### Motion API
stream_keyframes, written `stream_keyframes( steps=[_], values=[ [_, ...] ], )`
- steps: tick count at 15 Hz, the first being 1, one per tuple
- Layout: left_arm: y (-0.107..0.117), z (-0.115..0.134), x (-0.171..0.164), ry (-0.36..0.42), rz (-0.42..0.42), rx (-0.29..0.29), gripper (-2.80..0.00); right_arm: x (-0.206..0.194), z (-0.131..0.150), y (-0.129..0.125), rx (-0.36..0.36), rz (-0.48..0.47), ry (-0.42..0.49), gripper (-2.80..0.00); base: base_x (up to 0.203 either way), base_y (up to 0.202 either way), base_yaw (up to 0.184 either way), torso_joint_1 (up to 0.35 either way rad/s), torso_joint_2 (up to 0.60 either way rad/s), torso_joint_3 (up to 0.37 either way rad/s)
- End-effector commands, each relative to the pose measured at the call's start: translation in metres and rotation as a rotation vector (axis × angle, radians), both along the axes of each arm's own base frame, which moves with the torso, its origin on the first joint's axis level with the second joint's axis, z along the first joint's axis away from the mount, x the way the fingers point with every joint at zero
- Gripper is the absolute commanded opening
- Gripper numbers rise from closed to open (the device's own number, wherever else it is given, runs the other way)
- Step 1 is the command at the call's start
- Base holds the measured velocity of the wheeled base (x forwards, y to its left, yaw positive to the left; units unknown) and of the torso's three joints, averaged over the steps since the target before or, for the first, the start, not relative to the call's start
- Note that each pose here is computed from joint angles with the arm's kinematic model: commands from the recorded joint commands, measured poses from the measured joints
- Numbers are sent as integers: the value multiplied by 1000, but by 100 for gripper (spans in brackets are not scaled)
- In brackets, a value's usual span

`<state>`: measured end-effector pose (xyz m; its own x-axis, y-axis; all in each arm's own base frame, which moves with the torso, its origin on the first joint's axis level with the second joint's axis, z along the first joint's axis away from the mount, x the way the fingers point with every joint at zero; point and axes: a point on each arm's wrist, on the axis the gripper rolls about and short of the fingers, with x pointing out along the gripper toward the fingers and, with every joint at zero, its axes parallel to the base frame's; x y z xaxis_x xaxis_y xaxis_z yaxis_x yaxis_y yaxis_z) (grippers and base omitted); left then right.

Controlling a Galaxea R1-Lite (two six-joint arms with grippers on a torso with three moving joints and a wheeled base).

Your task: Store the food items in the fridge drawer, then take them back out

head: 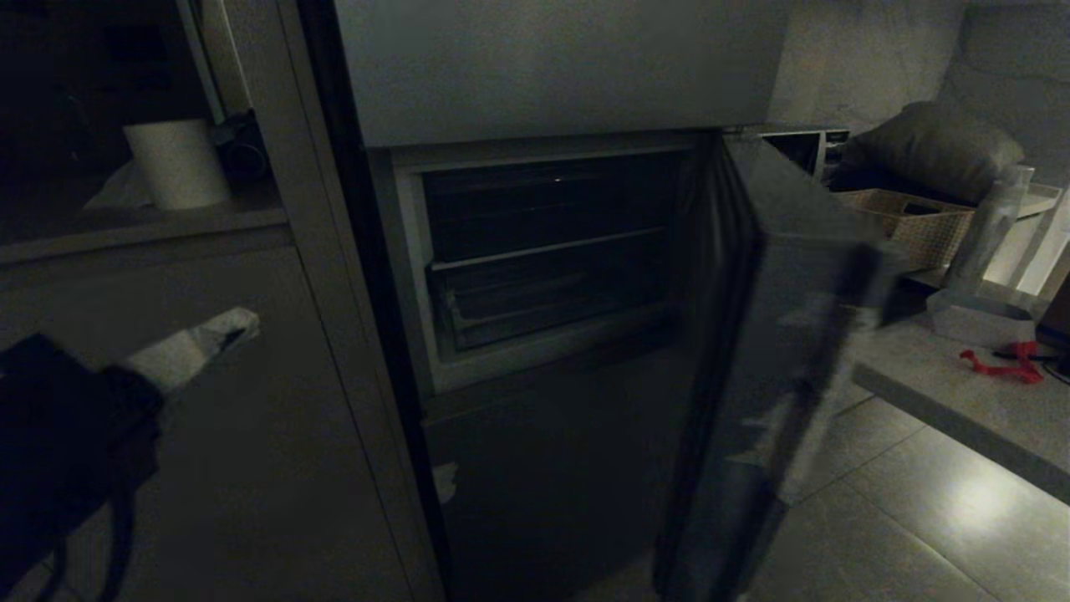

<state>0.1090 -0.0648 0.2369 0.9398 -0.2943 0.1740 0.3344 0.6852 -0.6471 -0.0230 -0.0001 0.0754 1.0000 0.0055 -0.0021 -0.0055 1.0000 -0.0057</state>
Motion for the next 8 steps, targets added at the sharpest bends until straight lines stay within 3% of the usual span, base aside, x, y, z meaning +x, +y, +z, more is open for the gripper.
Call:
stream_keyframes(
  steps=[1,4,6,8],
  values=[
    [27,6,-39,-78,35,84,-280,0,0,0,-1,1,-1,-280,0,0,0,0,0,0],
    [59,-13,-82,-115,217,238,-280,0,0,0,-6,1,0,-280,0,0,0,0,0,0],
    [67,-34,-94,-85,388,331,-280,0,0,0,-11,2,0,-280,0,0,0,0,0,0],
    [69,-57,-101,-47,481,402,-280,0,0,0,-11,2,1,-280,0,0,0,0,0,0]
  ],
)
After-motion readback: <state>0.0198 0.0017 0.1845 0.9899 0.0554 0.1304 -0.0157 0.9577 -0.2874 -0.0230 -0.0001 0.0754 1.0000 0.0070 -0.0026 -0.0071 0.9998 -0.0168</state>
